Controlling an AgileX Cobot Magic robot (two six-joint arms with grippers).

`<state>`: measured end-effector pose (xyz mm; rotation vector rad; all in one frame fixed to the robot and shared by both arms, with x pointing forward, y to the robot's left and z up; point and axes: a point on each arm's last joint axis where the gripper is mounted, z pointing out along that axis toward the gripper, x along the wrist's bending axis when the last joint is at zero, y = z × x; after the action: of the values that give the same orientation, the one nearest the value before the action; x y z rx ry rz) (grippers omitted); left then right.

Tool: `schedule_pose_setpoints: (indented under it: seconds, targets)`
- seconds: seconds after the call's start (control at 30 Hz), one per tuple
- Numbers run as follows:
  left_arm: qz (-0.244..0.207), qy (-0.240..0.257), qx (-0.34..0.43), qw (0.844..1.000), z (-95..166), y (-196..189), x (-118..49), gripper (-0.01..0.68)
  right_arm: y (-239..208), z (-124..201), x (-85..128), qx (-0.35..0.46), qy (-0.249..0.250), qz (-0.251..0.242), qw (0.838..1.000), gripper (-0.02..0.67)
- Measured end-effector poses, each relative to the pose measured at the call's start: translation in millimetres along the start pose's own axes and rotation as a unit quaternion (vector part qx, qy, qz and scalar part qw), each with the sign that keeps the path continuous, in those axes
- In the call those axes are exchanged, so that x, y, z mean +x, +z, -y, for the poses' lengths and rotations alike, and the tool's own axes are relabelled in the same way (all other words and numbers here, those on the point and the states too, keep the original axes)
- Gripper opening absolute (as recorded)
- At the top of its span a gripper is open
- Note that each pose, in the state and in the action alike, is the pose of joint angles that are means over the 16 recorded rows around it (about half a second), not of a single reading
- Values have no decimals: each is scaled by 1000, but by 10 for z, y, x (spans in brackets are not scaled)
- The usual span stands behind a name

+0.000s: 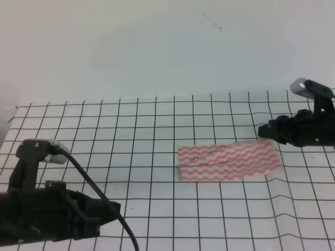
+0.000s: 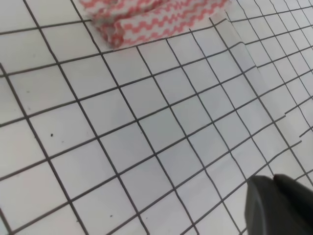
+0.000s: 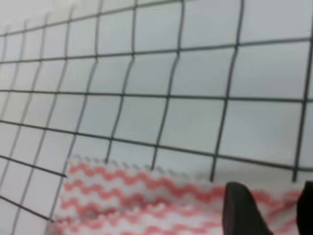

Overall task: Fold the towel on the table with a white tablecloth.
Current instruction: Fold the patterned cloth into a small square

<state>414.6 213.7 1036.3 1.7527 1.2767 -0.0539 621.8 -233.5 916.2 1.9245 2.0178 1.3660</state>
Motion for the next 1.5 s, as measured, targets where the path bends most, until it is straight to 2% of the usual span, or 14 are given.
schedule_pose_setpoints:
  seconds: [0.13,0.23,0.37,0.47,0.57,0.77,0.97,1.07,1.27,1.5]
  targets:
    - [-2,0,1,1000,1,0,3,-2,-5,-55,50,-9,-20,-21,1000,279]
    - [-5,0,-1,1000,-2,0,9,-2,-4,-67,112,-6,-53,-44,998,281]
    - [-7,-2,-6,1000,-11,-1,13,-2,22,-54,245,19,-118,-74,990,281]
    - [-9,-3,-10,1000,-18,-2,16,-2,66,-41,395,53,-184,-91,977,281]
    - [-11,-5,-14,1000,-26,-2,19,-2,120,-47,575,88,-262,-99,956,281]
    - [-12,-7,-19,1000,-35,-2,20,-2,257,-133,961,143,-414,-71,896,281]
    - [-12,-7,-19,1000,-34,-1,22,-2,426,-241,1274,169,-522,-29,836,281]
    - [-12,-7,-18,1000,-33,-1,22,-2,520,-265,1365,181,-558,-17,810,281]
    - [-12,-8,-17,1000,-31,-1,21,-2,712,-239,1476,207,-602,-9,771,281]
    - [-10,-9,-15,1000,-27,-1,19,-2,879,-148,1529,228,-630,-18,742,281]
